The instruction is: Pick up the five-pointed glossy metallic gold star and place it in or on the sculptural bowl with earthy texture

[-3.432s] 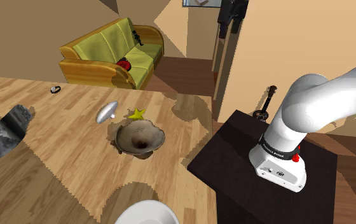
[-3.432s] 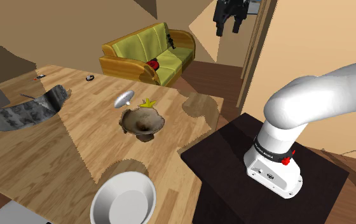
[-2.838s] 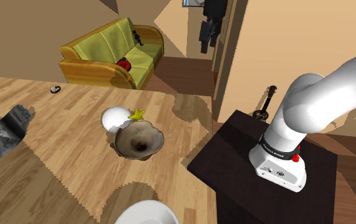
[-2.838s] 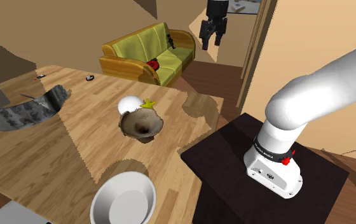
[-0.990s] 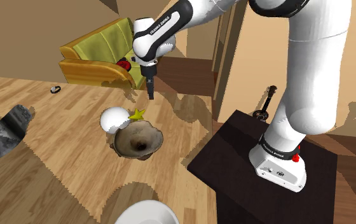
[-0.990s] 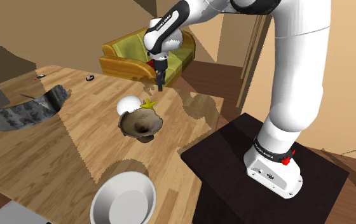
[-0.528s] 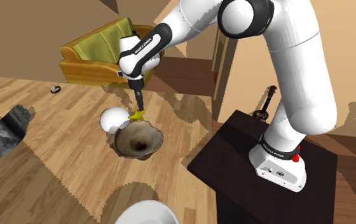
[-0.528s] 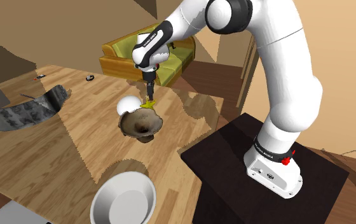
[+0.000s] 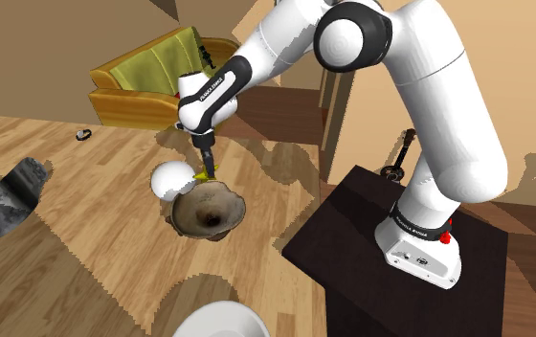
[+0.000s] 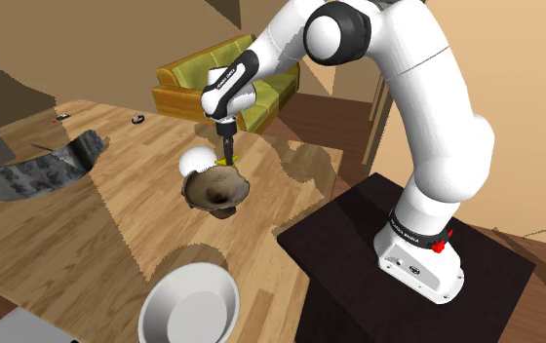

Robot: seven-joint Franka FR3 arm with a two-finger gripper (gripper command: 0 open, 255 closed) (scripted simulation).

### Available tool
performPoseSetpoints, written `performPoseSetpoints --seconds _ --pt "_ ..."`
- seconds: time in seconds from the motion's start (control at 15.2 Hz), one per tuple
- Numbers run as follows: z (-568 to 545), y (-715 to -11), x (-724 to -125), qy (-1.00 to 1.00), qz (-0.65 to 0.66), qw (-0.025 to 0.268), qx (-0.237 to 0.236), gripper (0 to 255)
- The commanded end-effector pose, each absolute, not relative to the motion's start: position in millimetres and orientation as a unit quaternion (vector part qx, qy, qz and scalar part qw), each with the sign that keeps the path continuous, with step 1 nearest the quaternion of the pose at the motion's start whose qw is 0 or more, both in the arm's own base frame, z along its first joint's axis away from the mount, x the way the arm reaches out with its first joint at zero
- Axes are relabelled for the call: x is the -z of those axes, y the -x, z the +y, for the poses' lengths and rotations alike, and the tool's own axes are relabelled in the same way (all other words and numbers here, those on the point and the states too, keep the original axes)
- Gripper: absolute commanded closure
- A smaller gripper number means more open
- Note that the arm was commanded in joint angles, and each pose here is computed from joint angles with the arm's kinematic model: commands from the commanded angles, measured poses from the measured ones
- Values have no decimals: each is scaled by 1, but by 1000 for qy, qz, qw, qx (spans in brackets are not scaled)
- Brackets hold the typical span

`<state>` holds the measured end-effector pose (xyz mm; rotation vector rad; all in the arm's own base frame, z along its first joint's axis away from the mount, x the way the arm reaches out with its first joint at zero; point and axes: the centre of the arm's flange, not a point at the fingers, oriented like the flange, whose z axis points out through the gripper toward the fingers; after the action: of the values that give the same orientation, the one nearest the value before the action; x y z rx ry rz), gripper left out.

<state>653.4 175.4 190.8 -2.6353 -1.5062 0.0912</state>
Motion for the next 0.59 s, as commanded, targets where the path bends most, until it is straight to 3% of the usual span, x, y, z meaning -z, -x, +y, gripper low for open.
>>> performPoseSetpoints --seconds 0.0,0.46,0.53 --pt "176 -654 -184 867 -495 52 -30 0" --pt "176 -654 -184 867 -495 52 -30 0" --pt "176 -654 -184 867 -495 52 -30 255"
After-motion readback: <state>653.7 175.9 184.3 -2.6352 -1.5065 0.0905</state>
